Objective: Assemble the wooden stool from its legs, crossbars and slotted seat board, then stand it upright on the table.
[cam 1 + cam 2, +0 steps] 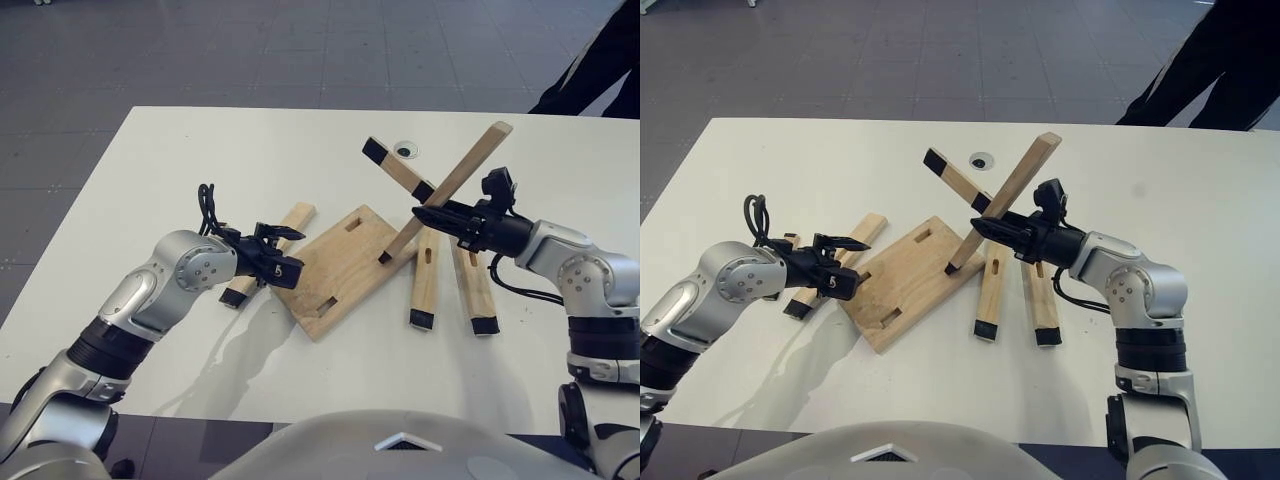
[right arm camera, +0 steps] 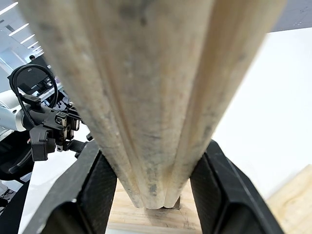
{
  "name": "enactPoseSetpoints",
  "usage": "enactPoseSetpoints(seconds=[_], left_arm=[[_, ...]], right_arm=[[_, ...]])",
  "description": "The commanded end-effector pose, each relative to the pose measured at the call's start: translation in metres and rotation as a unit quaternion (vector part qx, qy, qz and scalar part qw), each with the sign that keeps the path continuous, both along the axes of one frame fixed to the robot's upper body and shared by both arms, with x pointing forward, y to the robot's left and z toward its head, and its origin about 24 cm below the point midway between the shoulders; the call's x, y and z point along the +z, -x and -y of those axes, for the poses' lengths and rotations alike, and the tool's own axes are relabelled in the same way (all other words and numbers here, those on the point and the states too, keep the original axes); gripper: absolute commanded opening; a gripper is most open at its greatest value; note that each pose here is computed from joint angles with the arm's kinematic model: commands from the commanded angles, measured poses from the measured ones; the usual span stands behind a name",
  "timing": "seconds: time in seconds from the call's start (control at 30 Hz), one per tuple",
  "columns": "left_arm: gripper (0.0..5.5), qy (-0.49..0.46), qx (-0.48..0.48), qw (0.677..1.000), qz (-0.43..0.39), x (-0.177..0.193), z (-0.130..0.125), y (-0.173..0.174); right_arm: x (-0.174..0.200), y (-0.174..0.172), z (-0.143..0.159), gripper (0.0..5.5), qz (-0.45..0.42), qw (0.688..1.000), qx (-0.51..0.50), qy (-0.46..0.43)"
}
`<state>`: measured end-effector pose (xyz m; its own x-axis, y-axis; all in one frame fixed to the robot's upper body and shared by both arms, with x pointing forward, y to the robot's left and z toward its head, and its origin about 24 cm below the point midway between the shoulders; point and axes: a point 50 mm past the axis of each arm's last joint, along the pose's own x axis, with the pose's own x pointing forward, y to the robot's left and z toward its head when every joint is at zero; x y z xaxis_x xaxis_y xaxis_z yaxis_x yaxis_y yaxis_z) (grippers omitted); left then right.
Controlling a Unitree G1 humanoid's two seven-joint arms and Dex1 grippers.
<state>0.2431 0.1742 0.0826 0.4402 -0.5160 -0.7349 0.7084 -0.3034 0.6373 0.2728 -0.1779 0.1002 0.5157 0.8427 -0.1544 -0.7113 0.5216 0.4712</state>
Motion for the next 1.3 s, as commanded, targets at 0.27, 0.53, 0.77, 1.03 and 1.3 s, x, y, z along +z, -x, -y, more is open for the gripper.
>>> enactPoseSetpoints(seconds=[0.27, 0.53, 0.77, 1.03, 1.3], left_arm=[[3.51, -0.014, 0.004, 0.998, -0.061, -0.022, 0.001, 0.014], [3.51, -0.004, 0.015, 0.998, -0.058, -0.021, 0.008, 0.017], [3.51, 0.003, 0.020, 0.998, -0.062, -0.023, 0.012, 0.018], [3.51, 0.005, 0.023, 0.998, -0.063, -0.023, 0.013, 0.018], [3.51, 0.003, 0.023, 0.998, -0.062, -0.023, 0.013, 0.017]], right_arm=[[0.006, -0.002, -0.014, 2.03, 0.072, 0.989, 0.006, 0.128], [-0.041, 0.040, -0.049, 2.03, 0.062, 0.981, 0.033, 0.182], [-0.090, 0.043, -0.010, 2.03, -0.011, 0.979, -0.050, 0.199], [-0.086, 0.034, 0.007, 2.03, -0.002, 0.979, -0.062, 0.192], [-0.070, 0.027, 0.002, 2.03, 0.016, 0.984, -0.057, 0.168]])
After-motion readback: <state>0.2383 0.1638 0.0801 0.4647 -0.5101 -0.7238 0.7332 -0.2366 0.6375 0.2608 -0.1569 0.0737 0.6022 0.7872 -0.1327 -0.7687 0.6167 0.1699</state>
